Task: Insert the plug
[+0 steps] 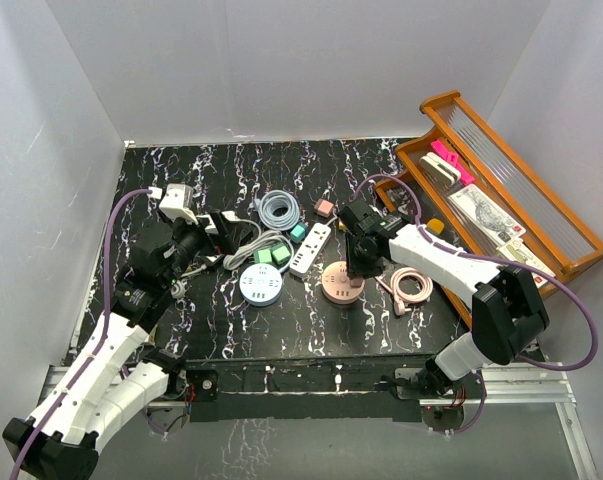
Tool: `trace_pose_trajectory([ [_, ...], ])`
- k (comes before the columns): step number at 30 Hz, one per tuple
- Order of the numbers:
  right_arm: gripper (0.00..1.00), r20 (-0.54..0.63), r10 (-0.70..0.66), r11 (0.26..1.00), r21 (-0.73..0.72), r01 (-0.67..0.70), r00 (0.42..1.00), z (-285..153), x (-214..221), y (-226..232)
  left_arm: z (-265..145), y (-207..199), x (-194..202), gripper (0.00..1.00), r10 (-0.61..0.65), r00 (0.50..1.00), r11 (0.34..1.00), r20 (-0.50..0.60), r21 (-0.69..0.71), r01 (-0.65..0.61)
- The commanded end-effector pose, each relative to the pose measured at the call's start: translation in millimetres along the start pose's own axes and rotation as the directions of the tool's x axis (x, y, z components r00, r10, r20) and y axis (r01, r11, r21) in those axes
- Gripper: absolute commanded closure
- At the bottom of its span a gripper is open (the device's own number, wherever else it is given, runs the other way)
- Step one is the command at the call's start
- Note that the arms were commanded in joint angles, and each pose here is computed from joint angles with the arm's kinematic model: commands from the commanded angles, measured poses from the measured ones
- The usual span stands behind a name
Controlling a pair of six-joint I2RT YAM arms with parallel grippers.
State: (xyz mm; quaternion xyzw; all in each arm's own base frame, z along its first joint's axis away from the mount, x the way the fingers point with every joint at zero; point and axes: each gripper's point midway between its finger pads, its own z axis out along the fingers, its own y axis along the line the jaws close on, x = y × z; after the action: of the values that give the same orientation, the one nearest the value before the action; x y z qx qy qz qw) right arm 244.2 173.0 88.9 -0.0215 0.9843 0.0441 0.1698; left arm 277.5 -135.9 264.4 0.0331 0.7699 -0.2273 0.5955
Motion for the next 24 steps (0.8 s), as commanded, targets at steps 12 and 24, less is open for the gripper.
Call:
trace_pose_trajectory([
  [12,1.0,0.132,0.056,0.998,-0.012,-0.054,0.99,-3,-28,4,-1,-1,-1,0.02,0.015,1.0,1.0,0.014,0.011,-0.015],
  [24,1.0,0.06,0.065,0.995,0.074,-0.069,0.996,4,-10,-11,0,0,-1,0.02,0.016,1.0,1.0,0.012,0.009,-0.016],
])
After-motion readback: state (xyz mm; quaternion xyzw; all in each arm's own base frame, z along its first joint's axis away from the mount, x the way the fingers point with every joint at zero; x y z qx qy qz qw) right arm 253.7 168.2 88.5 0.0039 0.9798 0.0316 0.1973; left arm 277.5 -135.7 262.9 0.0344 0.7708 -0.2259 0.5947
